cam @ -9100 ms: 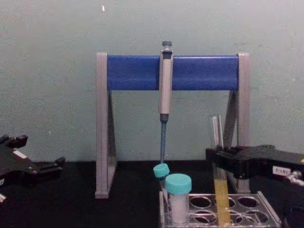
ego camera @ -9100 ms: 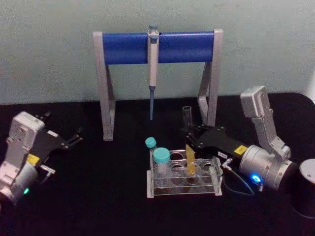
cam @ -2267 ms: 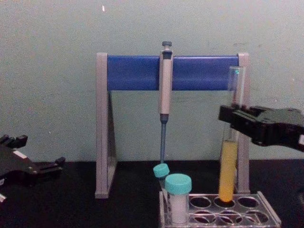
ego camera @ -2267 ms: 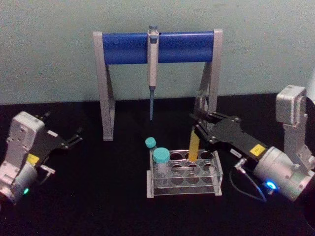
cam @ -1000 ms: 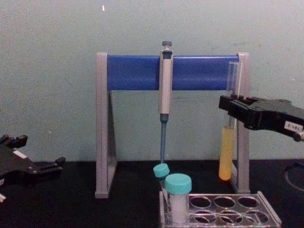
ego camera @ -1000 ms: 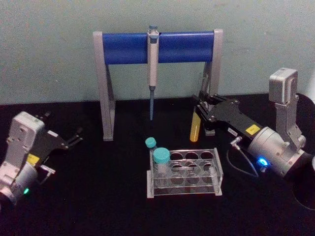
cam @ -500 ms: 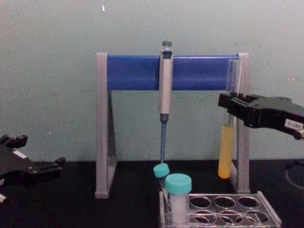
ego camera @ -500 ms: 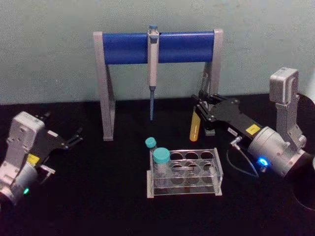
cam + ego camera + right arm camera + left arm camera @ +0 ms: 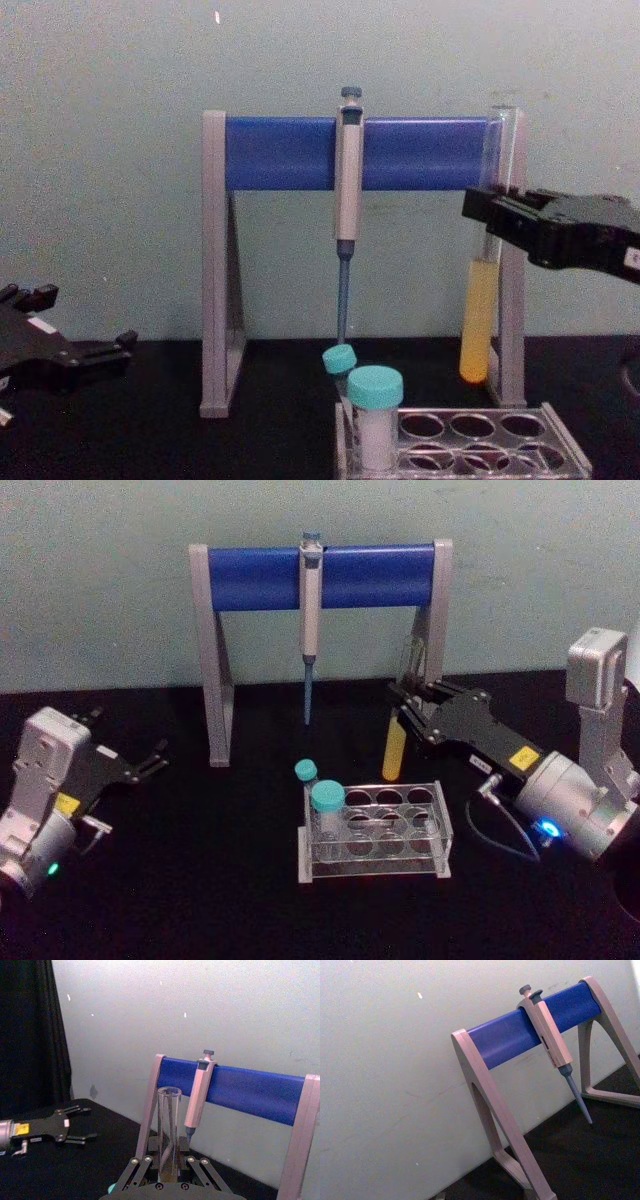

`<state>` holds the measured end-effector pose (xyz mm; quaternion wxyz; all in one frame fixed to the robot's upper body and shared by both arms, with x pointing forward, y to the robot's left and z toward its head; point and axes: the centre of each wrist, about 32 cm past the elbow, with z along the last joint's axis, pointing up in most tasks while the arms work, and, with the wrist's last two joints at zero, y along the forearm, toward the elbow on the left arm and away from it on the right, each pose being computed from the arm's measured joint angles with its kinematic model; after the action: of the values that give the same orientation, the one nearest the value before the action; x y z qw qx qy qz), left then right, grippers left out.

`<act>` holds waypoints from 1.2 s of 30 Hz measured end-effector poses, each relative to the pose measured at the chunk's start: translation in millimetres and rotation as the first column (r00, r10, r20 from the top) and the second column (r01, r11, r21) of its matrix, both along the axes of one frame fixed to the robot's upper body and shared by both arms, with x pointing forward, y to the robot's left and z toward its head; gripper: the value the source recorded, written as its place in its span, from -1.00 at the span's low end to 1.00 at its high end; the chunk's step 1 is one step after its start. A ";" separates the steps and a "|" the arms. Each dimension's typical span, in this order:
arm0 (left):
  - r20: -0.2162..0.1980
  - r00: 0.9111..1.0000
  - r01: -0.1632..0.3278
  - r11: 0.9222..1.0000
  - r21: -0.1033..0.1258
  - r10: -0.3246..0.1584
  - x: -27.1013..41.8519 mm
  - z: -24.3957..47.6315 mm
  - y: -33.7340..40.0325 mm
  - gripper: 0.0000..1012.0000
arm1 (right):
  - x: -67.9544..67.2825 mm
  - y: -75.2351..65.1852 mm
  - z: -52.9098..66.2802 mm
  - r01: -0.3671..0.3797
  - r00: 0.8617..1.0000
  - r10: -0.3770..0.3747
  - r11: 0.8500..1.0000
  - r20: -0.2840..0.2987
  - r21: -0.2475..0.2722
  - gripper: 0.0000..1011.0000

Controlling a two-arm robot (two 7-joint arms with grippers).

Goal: Pick up the test tube from the test tube rack, shake it, then place it back into the test tube rack.

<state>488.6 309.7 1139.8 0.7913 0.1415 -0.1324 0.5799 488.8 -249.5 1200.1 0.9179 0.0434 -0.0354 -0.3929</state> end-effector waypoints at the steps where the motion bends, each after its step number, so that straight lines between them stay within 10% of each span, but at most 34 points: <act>1: 0.000 1.000 0.000 1.000 0.000 0.000 0.0 0.0 0.0 1.00 | -1.5 -0.1 -0.4 -0.001 1.000 0.001 1.000 -0.002 0.000 -0.56; 36: 0.000 1.000 0.000 1.000 0.000 0.000 0.0 0.0 0.0 1.00 | -2.8 0.2 -20.2 0.025 0.999 -0.026 0.999 -0.041 -0.025 -0.56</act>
<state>488.6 309.7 1139.8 0.7913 0.1415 -0.1324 0.5799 486.1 -249.3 1179.9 0.9138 0.0234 -0.0216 -0.4049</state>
